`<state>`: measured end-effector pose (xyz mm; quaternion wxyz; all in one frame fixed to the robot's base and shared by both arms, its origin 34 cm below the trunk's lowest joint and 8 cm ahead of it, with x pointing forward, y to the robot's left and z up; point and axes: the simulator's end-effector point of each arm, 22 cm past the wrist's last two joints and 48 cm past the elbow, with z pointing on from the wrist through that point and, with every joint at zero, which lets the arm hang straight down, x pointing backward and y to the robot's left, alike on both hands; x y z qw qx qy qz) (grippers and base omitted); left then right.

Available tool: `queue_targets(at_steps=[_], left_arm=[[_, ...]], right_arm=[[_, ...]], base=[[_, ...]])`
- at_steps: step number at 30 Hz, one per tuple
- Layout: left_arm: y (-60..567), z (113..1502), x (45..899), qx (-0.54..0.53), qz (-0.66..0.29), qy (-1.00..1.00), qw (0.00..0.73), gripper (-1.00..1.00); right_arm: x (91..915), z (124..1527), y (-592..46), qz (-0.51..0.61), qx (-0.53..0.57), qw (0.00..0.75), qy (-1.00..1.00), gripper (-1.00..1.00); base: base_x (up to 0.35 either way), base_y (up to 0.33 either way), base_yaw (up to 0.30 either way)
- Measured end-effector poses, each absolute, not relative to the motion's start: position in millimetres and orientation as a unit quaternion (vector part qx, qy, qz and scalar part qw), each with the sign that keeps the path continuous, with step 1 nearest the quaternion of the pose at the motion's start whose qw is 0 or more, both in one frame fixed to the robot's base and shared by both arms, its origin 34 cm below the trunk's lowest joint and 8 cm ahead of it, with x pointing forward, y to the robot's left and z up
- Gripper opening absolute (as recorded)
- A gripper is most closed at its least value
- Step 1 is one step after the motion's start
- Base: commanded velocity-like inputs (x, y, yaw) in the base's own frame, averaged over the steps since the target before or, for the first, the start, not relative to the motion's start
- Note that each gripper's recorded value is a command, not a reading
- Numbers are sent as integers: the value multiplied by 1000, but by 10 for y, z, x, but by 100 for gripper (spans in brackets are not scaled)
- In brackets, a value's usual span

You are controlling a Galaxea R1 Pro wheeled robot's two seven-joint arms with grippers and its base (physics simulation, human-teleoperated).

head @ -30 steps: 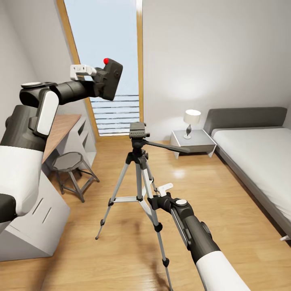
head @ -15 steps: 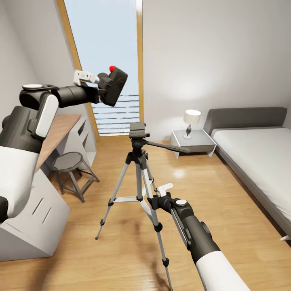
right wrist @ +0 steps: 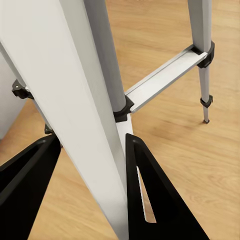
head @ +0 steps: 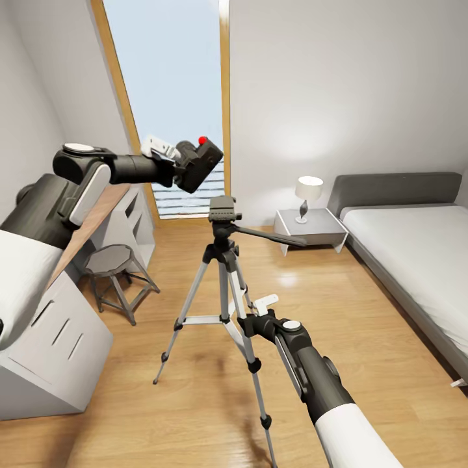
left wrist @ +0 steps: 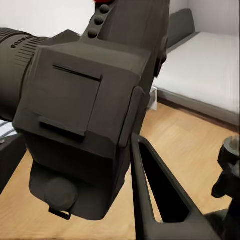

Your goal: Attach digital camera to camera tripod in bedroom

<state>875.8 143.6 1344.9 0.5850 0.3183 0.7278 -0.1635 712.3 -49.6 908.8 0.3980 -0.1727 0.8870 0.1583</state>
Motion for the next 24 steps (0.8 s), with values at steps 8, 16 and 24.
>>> queue_targets(at_steps=[8,16,24], left_arm=[[1247,13528,8698,365,-166,723,562,-100],[1088,13546,8652,401,-149,719,547,-100],[982,13844,8612,410,-163,706,554,-100]], right_arm=[[7143,9082,-531,151,-164,400,889,-100],[7146,9081,-535,150,-162,400,889,-100],[7151,9081,-548,149,-161,401,890,-100]], base=[[0,0,0],[0,0,0],[0,0,0]])
